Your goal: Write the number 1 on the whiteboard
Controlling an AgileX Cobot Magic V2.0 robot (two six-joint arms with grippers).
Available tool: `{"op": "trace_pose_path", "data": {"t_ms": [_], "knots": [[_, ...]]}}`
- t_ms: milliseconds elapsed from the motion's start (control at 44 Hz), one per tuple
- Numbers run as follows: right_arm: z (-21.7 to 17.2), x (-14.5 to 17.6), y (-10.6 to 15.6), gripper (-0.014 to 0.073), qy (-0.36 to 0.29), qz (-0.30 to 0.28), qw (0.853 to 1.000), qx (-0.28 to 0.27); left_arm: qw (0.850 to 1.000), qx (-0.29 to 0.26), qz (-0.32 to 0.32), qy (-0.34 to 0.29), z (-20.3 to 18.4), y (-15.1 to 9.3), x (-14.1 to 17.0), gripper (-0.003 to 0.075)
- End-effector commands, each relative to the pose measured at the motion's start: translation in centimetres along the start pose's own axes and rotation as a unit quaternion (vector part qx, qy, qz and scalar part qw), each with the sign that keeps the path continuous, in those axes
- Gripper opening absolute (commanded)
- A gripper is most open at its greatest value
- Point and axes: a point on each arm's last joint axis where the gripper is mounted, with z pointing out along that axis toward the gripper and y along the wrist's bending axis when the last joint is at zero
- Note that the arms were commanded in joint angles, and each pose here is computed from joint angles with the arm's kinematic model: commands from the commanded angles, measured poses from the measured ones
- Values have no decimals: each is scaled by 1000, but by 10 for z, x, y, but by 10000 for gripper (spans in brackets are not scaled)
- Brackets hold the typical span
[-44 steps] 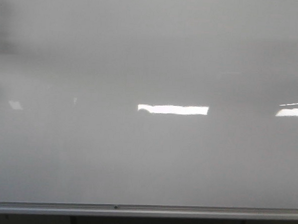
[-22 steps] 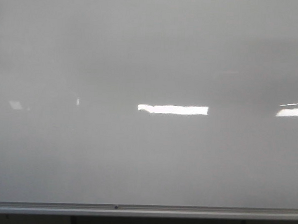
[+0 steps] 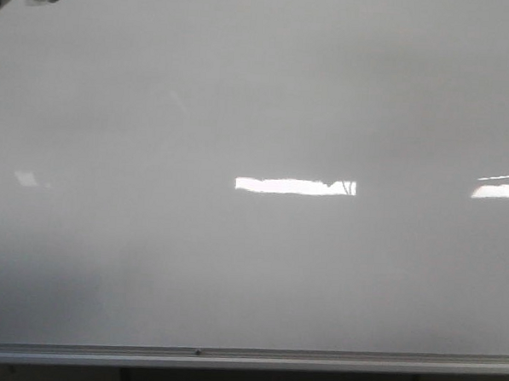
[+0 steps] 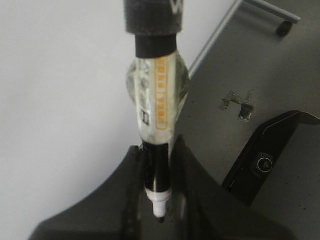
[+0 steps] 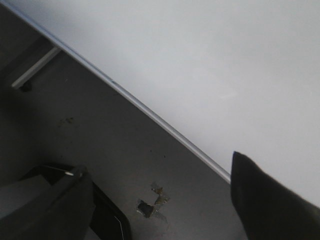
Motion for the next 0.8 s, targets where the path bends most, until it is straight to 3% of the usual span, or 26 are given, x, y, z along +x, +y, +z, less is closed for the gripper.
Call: {"op": "trace_pose_path", "data": {"t_ms": [0,91,205,432,546,774], "knots": [[-8,-20,9,590,-56,-90,994,-39,997,16,48,-51,-10,-17,-18,-19],[-4,-29,21,590,-81,-150,981,-88,995,35,73,-58,-5,-30,-24,-19],[3,-41,31,590,-85,-186,971,-127,992,56,96,-56,2,-41,-33,-19],[18,-73,50,590,-97,-261,944,-174,984,79,147,-59,11,-55,-51,-19],[30,-87,53,586,-90,-278,939,-181,981,82,165,-62,13,-58,-55,-19],[51,-98,59,440,-69,-285,933,-209,980,79,168,-65,12,-57,-57,-19]]}}
